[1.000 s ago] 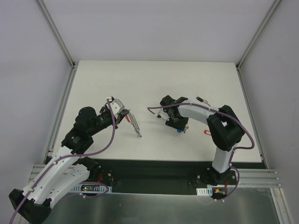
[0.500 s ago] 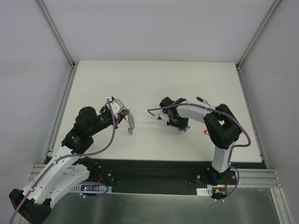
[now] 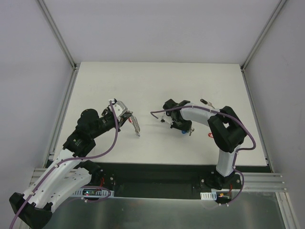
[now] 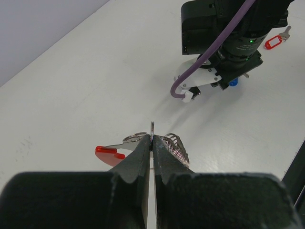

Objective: Put the keys on the keyring

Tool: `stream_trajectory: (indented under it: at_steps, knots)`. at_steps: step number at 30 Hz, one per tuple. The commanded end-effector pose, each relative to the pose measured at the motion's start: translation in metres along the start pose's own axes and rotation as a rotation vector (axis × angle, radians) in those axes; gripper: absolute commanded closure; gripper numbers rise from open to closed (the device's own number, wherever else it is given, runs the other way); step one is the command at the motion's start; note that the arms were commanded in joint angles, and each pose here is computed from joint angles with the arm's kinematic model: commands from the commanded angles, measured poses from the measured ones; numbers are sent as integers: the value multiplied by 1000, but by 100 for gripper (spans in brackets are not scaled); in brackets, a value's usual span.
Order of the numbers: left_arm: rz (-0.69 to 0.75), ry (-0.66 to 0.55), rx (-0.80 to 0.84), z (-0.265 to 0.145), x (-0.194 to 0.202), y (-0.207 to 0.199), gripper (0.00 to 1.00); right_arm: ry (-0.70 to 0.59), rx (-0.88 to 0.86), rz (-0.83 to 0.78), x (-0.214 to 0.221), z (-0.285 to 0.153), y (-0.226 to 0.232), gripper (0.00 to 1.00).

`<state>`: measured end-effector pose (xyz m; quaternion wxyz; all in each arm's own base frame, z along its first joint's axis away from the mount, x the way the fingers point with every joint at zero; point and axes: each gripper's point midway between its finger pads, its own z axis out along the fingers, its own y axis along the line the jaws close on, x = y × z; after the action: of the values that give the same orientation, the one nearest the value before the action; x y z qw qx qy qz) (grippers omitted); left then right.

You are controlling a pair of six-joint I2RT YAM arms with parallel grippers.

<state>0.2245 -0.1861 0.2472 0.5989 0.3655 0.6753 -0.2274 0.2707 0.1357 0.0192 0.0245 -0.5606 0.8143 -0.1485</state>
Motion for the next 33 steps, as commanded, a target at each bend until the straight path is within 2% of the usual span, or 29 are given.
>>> stream_trajectory:
  at_steps: [1, 7, 8, 14, 18, 25, 33]
  knots:
    - [31, -67, -8, -2, -19, 3, 100, -120, -38, 51, -14, -32, 2, 99]
    - [32, -66, -8, -2, -19, 3, 100, -366, -138, 111, -51, -66, 11, 99]
    - [31, -66, -6, -2, -19, 3, 100, -423, -200, 113, -62, -71, 22, 99]
    - [30, -62, -2, -1, -18, 2, 100, -644, -348, 122, -99, -83, 46, 99]
    - [31, -62, -1, -1, -18, 2, 100, -795, -388, 157, -122, -89, 47, 99]
    - [36, -67, -2, -2, -19, 2, 100, -963, -468, 157, -149, -110, 54, 99]
    - [32, -62, 4, 0, -18, 2, 100, -1032, -507, 179, -172, -98, 56, 99]
